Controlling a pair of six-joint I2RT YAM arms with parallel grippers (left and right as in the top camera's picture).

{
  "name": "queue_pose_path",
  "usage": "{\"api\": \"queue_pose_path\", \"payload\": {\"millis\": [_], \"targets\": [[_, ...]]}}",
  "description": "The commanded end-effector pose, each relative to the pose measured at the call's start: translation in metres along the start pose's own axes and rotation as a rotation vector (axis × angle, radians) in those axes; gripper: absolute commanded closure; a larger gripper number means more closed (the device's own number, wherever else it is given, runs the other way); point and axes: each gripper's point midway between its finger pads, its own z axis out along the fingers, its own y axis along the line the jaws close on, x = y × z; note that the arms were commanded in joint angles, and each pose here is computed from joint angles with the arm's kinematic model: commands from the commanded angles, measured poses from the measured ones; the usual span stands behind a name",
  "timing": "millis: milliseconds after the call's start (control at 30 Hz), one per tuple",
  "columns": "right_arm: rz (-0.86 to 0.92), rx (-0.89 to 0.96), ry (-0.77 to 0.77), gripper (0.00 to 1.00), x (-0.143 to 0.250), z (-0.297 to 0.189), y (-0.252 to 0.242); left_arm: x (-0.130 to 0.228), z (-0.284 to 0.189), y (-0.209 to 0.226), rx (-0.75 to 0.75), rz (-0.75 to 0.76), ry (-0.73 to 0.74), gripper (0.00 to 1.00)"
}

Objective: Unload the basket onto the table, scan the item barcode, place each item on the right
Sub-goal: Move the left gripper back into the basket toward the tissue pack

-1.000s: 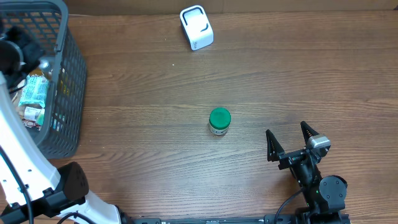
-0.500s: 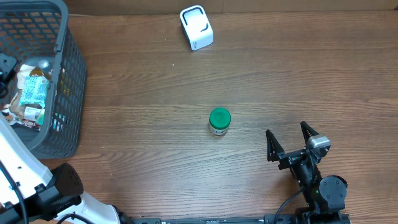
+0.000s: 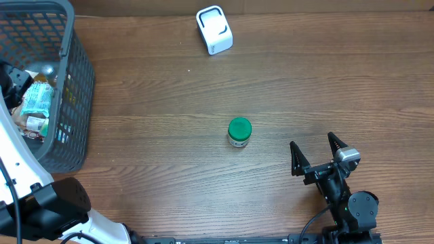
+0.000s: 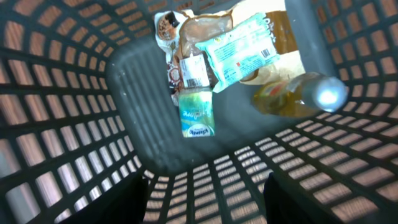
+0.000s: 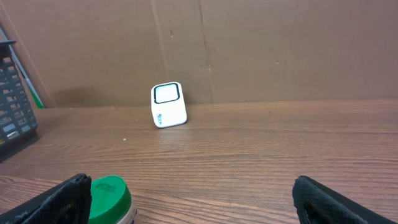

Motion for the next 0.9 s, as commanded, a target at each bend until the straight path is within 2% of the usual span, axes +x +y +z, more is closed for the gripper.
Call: {"api": "queue_pose_path", "payload": {"millis": [0, 133, 167, 200, 267, 567, 867], "targets": [[-0.001, 0.01, -0.004, 0.0, 0.002, 0.0, -0.002, 0.0, 0.014, 0.009, -0.039, -0.049, 0.004, 0.43], [-0.001, 0.009, -0.004, 0.0, 0.002, 0.0, -0.002, 0.002, 0.035, 0.008, -0.047, -0.056, 0.014, 0.46], [-0.001, 0.01, -0.004, 0.0, 0.002, 0.0, -0.002, 0.004, 0.044, 0.005, -0.044, -0.055, 0.019, 0.48], [-0.001, 0.01, -0.004, 0.0, 0.002, 0.0, -0.002, 0.007, 0.054, 0.002, -0.034, -0.055, 0.03, 0.55], [-0.001, 0.009, -0.004, 0.0, 0.002, 0.0, -0.002, 0.013, 0.064, -0.003, -0.014, -0.053, 0.054, 0.6], [-0.001, 0.01, -0.004, 0.0, 0.002, 0.0, -0.002, 0.033, 0.101, 0.001, -0.049, -0.04, 0.096, 0.53], [-0.001, 0.01, -0.004, 0.0, 0.002, 0.0, -0.002, 0.052, 0.142, 0.004, -0.059, -0.037, 0.108, 0.54]]}}
